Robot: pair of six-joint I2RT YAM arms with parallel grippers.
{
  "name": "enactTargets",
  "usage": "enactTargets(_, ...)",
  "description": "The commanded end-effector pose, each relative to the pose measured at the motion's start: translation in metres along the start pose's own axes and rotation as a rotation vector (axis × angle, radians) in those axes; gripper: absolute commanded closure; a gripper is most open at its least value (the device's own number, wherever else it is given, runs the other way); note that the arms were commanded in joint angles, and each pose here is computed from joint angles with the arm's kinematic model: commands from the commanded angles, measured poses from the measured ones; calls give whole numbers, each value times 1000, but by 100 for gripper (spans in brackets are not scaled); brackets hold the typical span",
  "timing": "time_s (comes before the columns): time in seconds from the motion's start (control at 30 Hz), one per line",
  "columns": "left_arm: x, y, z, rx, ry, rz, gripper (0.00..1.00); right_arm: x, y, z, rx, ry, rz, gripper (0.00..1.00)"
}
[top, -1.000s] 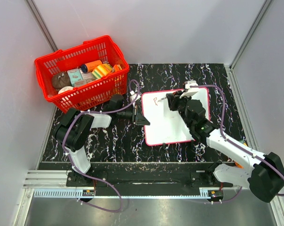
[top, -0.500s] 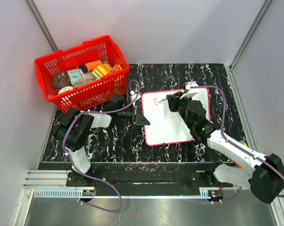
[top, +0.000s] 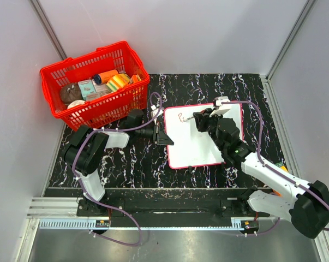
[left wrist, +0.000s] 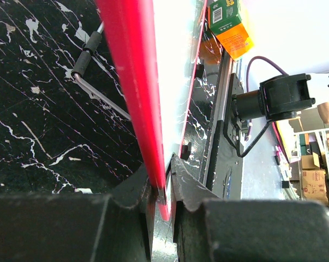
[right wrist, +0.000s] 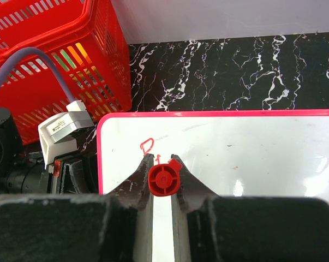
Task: Write a sentence on the whiteboard
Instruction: Write on the whiteboard with the whiteboard.
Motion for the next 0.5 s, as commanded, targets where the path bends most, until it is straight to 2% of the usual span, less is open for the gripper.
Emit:
enactTargets(0.0, 4, 9, 3, 14, 77, -20, 100, 3, -3, -21, -52, 22, -16, 100)
enactTargets(0.2, 4, 9, 3, 16, 78, -23, 100, 6, -4, -48, -123, 36, -16, 100)
enactTargets(0.47, 4, 8, 3, 17, 79, -23, 100, 4, 2, -62, -168, 44, 17, 100)
Point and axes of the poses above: each gripper's point midway between its finger pads, its own y axis out along the fingers, its own x axis along the line the jaws close on, z = x × y, the point moved 1 cm from there along -y, back along the fingers, and after that the axes turned 7 degrees about -y, right-handed, at the moved point
